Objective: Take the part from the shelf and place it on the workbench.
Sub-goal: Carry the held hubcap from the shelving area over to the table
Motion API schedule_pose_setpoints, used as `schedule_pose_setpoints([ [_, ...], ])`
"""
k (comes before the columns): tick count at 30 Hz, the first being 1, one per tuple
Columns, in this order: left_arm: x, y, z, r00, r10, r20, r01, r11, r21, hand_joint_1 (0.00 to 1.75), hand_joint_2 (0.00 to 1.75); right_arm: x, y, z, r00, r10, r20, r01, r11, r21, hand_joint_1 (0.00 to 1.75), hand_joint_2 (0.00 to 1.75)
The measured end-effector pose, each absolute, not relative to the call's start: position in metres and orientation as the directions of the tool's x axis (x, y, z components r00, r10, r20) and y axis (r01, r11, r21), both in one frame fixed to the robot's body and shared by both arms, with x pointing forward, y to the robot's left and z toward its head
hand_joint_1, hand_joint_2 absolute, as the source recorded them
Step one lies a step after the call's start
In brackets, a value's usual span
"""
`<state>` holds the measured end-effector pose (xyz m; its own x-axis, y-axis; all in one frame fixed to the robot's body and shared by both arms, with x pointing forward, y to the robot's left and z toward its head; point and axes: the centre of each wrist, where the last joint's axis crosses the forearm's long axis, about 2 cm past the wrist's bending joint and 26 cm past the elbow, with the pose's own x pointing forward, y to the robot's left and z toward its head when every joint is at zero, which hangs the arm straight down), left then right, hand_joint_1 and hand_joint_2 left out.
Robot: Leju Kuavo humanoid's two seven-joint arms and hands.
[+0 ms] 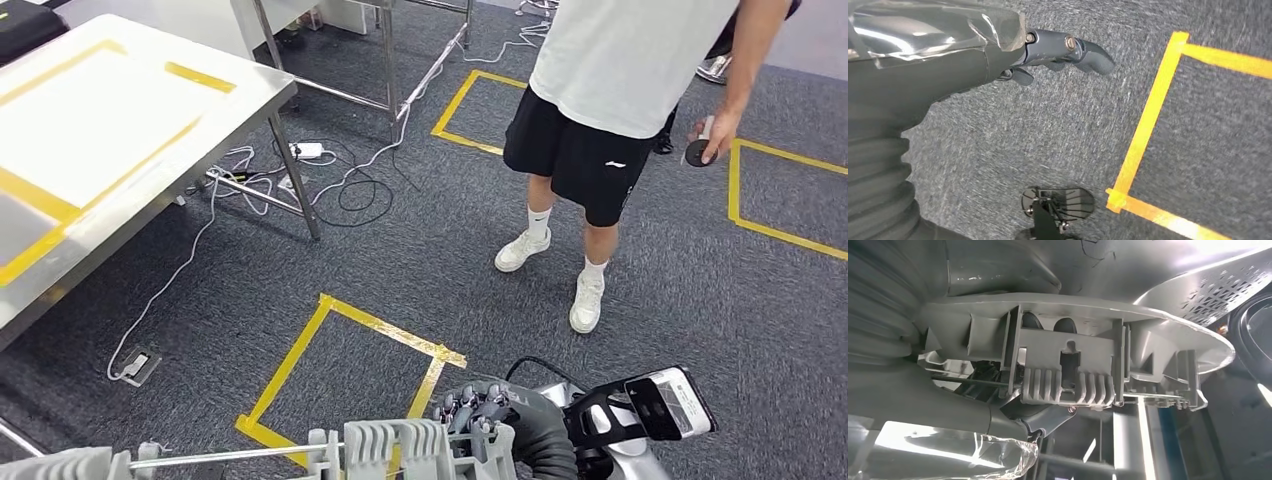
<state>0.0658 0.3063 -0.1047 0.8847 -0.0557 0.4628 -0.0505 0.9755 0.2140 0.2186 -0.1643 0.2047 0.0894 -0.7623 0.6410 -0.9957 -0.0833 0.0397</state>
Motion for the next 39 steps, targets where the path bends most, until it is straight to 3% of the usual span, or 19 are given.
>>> schedule_pose_setpoints([
  [39,0.08,0.316,-0.097,0.851,-0.074,0.52,-0.061,0.969,0.238,0.0,1.75,0.219,-0.167,0.217,0.035,-0.769,0.639,-0.996,-0.077,-0.037,1.75,1.75],
])
